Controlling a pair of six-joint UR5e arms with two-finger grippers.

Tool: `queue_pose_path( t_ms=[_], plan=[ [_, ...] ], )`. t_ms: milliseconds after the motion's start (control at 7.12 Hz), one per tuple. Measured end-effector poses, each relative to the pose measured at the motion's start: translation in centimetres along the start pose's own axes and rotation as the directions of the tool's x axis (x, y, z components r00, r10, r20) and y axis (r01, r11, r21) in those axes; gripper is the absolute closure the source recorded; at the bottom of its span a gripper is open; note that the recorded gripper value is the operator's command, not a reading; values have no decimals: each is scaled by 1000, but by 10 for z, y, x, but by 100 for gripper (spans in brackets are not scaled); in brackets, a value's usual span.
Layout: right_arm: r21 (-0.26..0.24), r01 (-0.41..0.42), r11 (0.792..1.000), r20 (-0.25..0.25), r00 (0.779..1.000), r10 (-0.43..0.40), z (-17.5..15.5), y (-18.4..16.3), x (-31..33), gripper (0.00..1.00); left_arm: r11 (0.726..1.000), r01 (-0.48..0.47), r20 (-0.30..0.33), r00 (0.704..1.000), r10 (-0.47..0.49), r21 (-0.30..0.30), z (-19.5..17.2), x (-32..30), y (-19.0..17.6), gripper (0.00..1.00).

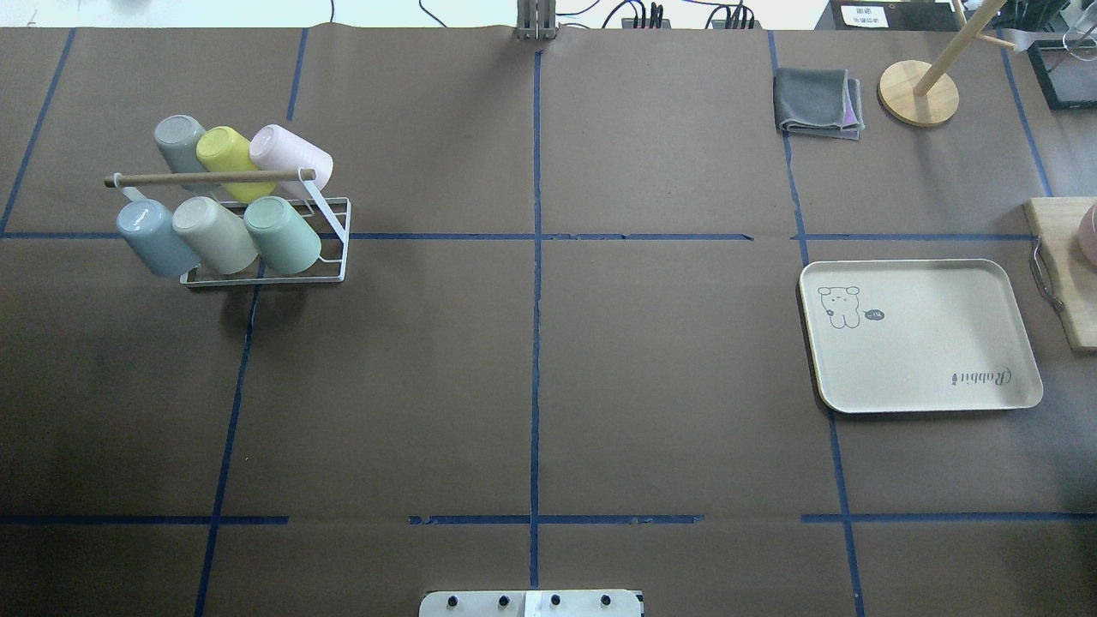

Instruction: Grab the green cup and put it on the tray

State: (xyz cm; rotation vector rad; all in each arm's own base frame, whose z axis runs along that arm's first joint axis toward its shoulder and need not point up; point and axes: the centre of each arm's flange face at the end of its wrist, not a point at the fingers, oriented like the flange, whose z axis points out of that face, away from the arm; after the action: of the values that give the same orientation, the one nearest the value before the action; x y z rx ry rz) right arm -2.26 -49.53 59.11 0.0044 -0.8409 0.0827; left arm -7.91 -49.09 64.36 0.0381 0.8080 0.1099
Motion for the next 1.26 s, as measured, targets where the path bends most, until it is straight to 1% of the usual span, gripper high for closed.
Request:
queue_pose_path(
  t_ms=[281, 421, 702, 843, 983, 1264],
  plan=[
    [41, -7, 999, 8, 1000, 7, 25, 22, -18, 0, 1000, 0, -2, 1000, 0, 1, 0, 1, 0, 0],
    [49, 2, 999, -4, 1000, -2, 45, 36, -25, 0, 1000, 0, -2, 1000, 0, 1, 0, 0, 0, 0],
    [22, 4, 1000, -34, 999, -3, 82, 51, -32, 1, 1000, 0, -1, 1000, 0, -1, 1, -1, 1, 0],
    [16, 10, 1000, -57, 998, -9, 98, 54, -30, 1, 1000, 0, -1, 1000, 0, -2, 1, -1, 1, 0],
    [21, 15, 1000, -69, 998, -13, 115, 57, -24, 1, 1000, 1, -2, 1000, -1, -1, 1, -1, 1, 0],
    [22, -1, 1000, -57, 998, 2, 141, 63, -28, 0, 1000, -2, -2, 1000, 2, 0, 1, 0, 1, 0]
  ],
)
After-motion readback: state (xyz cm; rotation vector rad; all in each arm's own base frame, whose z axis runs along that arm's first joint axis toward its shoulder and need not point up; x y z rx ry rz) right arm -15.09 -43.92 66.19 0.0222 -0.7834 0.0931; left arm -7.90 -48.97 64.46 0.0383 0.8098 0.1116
